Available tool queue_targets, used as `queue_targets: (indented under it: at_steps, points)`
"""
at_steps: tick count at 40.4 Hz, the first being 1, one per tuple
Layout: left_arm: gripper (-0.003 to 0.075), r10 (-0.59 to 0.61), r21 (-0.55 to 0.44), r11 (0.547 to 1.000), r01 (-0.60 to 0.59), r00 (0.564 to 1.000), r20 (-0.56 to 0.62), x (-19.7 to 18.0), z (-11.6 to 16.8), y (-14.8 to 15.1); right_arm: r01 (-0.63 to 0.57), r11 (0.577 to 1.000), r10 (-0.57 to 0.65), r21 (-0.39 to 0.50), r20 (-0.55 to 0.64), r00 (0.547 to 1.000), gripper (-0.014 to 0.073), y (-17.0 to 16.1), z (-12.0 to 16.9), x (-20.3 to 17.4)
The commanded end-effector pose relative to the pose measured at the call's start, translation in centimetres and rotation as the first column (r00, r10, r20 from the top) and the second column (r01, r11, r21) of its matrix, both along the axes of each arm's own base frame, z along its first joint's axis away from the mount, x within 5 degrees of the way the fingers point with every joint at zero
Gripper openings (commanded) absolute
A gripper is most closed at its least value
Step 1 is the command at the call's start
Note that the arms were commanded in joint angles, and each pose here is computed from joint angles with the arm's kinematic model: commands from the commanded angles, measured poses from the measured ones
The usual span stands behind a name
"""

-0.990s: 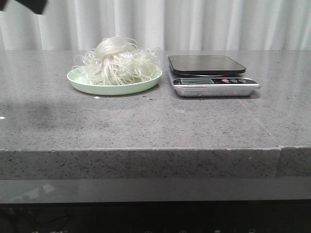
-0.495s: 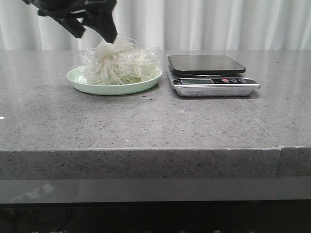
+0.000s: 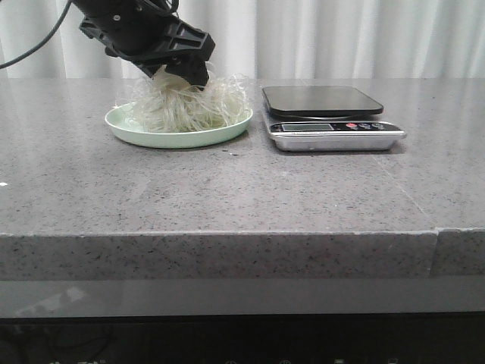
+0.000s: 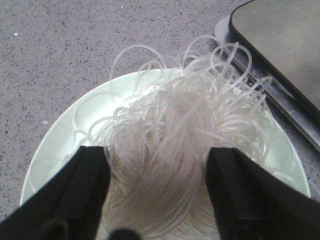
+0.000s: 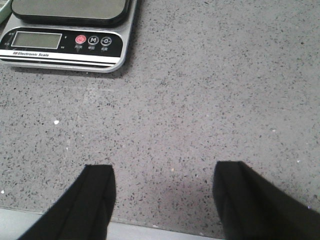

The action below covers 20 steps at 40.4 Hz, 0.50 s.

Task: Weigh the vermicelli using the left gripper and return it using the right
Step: 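Lower the left gripper onto the vermicelli bundle and close it, then lift the vermicelli with the left gripper and carry it over the scale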

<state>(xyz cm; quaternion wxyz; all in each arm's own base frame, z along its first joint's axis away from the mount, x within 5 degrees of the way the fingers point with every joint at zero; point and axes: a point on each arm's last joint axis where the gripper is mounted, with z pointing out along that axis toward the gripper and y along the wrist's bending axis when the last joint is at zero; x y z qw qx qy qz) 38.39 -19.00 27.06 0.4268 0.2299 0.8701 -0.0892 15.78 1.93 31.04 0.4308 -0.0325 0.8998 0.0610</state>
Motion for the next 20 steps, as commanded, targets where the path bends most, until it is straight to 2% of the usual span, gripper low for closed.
queue_targets:
  at_steps: [1,11,20]
  points:
    - [0.0357,-0.003,-0.058,0.998,0.01,0.993,0.121,-0.3,3.5,-0.2,0.007,1.0,-0.007,0.0,0.084,0.996,0.054,-0.1,1.4,0.4]
    - [0.0153,-0.004,-0.05,0.999,0.009,0.995,0.101,-0.4,3.4,-0.1,0.007,1.0,-0.007,0.0,0.084,0.996,0.054,-0.1,1.4,0.4]
    - [0.0156,-0.003,-0.059,0.998,0.01,0.993,0.122,-1.1,4.8,0.2,0.007,1.0,-0.007,0.0,0.084,0.996,0.054,-0.1,1.4,0.4]
